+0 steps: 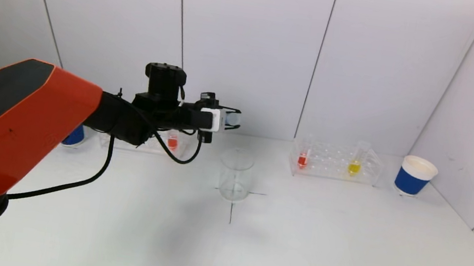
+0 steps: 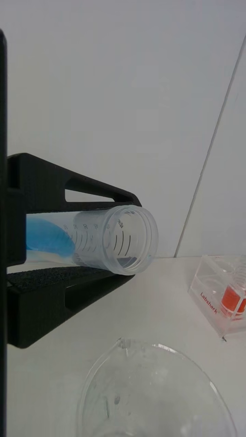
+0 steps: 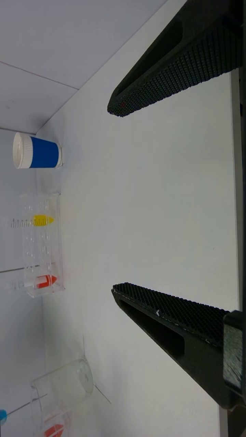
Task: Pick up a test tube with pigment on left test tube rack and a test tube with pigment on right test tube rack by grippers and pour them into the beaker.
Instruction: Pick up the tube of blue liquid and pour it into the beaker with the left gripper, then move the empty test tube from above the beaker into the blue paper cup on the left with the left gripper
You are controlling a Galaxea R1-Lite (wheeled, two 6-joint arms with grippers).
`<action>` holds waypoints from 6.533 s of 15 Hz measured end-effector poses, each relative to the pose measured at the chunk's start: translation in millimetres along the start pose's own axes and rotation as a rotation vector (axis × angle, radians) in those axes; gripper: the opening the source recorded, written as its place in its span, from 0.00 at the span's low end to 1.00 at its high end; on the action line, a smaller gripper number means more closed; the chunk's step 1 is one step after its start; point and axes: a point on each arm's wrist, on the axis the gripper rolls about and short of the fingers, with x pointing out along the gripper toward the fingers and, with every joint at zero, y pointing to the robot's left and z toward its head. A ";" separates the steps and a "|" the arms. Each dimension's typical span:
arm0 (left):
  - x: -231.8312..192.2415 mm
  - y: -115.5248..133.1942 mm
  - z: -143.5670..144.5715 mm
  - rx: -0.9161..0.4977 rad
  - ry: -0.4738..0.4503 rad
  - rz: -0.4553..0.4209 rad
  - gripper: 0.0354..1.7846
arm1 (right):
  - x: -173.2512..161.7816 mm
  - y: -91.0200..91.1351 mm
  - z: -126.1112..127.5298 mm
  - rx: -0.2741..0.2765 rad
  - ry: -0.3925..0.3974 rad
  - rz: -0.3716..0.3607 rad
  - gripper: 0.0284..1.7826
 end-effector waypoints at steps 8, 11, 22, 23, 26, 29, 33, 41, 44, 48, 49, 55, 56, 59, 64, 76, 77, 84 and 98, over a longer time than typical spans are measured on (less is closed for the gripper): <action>-6.4 3.3 -1.4 0.163 0.034 -0.028 0.24 | 0.0 0.0 0.0 0.000 0.000 0.000 0.99; -3.6 0.0 -0.5 0.193 0.050 -0.044 0.24 | 0.0 0.0 0.0 0.000 0.000 0.000 0.99; 6.2 -8.2 3.7 0.198 0.050 -0.055 0.24 | 0.0 0.0 0.0 0.000 0.000 0.000 0.99; 6.1 -8.2 3.9 0.204 0.048 -0.050 0.24 | 0.0 0.0 0.0 0.000 0.000 0.000 0.99; 6.0 -10.2 4.1 0.233 0.043 -0.052 0.24 | 0.0 0.0 0.0 0.000 0.000 0.000 0.99; 5.6 -10.4 4.3 0.271 0.039 -0.054 0.24 | 0.0 0.0 0.0 0.000 0.000 0.000 0.99; 5.3 -9.2 5.4 0.324 0.037 -0.053 0.24 | 0.0 0.0 0.0 0.000 0.000 0.000 0.99; 5.6 -4.2 9.4 0.410 0.034 -0.044 0.24 | 0.0 0.0 0.0 0.000 0.000 0.000 0.99; 5.5 -4.0 9.5 0.432 0.036 -0.044 0.24 | 0.0 0.0 0.0 0.000 0.000 0.000 0.99; 5.5 -3.0 9.5 0.465 0.037 -0.043 0.24 | 0.0 0.0 0.0 0.000 0.000 0.000 0.99; 5.2 -2.5 9.5 0.473 0.037 -0.041 0.24 | 0.0 0.0 0.0 0.000 0.000 0.001 0.99; 4.4 3.7 10.0 0.537 0.041 -0.031 0.24 | 0.0 0.0 0.0 0.000 0.000 0.000 0.99; 4.5 4.4 10.1 0.541 0.041 -0.031 0.24 | 0.0 0.0 0.0 0.000 0.000 0.000 0.99; 4.7 5.9 11.0 0.555 0.041 -0.027 0.24 | 0.0 0.0 0.0 0.000 0.000 0.000 0.99; 4.6 7.2 10.5 0.573 0.053 -0.024 0.24 | 0.0 0.0 0.0 0.000 0.000 0.000 0.99; 8.2 15.0 12.1 0.633 0.052 -0.004 0.24 | 0.0 0.0 0.0 0.000 0.000 0.000 0.99; 8.2 14.0 11.9 0.631 0.052 -0.007 0.24 | 0.0 0.0 0.0 0.000 0.000 0.000 0.99; 12.5 12.7 34.1 0.422 0.032 0.030 0.24 | 0.0 0.0 0.0 0.000 0.000 0.000 0.99; -64.7 108.2 139.5 -0.330 0.412 0.799 0.24 | 0.0 0.0 0.0 0.000 0.000 0.000 0.99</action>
